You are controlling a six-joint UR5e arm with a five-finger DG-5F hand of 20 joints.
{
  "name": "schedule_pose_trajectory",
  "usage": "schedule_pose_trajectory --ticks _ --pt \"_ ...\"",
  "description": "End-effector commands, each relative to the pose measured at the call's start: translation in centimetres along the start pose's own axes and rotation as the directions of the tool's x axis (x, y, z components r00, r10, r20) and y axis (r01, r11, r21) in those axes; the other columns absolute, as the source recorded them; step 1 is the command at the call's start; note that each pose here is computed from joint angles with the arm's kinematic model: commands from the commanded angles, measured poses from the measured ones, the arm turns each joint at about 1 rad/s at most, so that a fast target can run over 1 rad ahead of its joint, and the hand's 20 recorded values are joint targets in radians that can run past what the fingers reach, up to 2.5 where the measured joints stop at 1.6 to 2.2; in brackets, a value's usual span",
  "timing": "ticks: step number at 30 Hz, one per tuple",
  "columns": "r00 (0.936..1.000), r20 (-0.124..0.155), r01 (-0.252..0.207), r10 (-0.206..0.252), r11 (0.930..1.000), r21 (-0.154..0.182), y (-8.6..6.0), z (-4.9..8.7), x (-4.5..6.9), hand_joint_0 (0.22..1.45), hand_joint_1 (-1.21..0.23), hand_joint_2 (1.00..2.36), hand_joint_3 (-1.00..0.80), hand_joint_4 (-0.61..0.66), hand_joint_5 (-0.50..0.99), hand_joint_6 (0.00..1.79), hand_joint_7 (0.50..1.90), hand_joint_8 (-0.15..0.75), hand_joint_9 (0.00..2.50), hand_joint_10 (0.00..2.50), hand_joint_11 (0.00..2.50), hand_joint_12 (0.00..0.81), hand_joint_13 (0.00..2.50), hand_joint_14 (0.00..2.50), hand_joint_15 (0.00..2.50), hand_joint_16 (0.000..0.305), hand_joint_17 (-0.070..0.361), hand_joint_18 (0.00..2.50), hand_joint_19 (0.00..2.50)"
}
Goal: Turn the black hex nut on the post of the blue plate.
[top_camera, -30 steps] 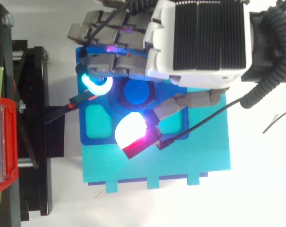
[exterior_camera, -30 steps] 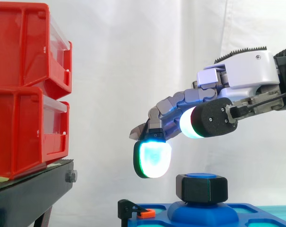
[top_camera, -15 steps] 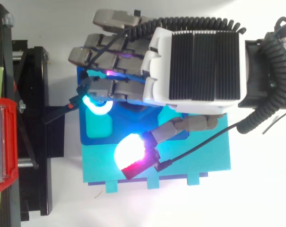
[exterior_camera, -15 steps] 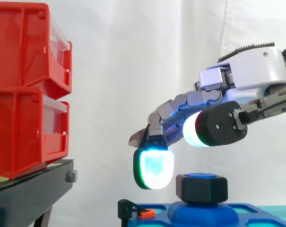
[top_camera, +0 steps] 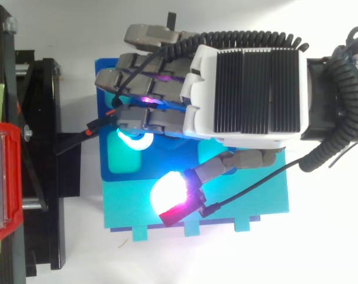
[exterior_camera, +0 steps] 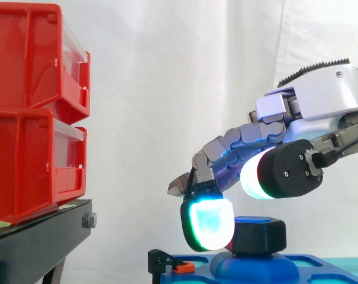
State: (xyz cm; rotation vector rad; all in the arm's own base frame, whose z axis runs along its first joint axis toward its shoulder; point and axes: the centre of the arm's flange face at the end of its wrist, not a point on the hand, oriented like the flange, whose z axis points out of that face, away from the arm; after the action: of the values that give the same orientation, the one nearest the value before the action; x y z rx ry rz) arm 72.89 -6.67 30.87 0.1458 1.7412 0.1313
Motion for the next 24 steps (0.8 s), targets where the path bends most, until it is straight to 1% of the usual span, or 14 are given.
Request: schedule_pose_trajectory --ticks 1,5,9,14,18,24 --pt "1.0000 -0.002 0.005 -0.005 1.0000 0.000 -0.2 0.0 0.0 0.48 -0.25 1.00 -0.50 0.18 -0.21 0.55 1.17 0.233 0.27 0.00 0.00 0.370 0.31 0.00 0.09 0.059 0.133 0.15 0.16" --pt "1.0000 -0.006 0.006 -0.006 1.0000 0.004 -0.6 -0.1 0.0 0.48 -0.25 1.00 -0.50 0.19 -0.22 0.57 1.14 0.234 0.28 0.00 0.00 0.369 0.32 0.00 0.10 0.058 0.132 0.15 0.16" --pt "1.0000 -0.007 0.005 -0.005 1.0000 -0.008 -0.8 -0.2 -0.1 0.48 -0.25 1.00 -0.50 0.19 -0.22 0.57 1.14 0.236 0.28 0.00 0.00 0.370 0.32 0.00 0.10 0.058 0.131 0.15 0.17" --pt "0.9999 -0.010 0.008 -0.008 0.9999 -0.014 -1.1 -0.2 -0.1 0.48 -0.25 1.00 -0.50 0.19 -0.22 0.57 1.13 0.237 0.28 0.00 0.00 0.370 0.32 0.00 0.10 0.058 0.130 0.16 0.16" --pt "0.9999 -0.011 0.010 -0.011 0.9997 -0.022 -1.8 -0.3 -0.2 0.48 -0.25 1.00 -0.50 0.19 -0.22 0.57 1.13 0.237 0.28 0.00 0.00 0.368 0.33 0.00 0.10 0.058 0.131 0.16 0.17" --pt "0.9998 -0.012 0.013 -0.013 0.9994 -0.033 -2.4 -0.5 -0.4 0.48 -0.25 1.00 -0.50 0.19 -0.22 0.57 1.13 0.237 0.28 0.00 0.00 0.368 0.33 0.00 0.11 0.058 0.131 0.16 0.17"
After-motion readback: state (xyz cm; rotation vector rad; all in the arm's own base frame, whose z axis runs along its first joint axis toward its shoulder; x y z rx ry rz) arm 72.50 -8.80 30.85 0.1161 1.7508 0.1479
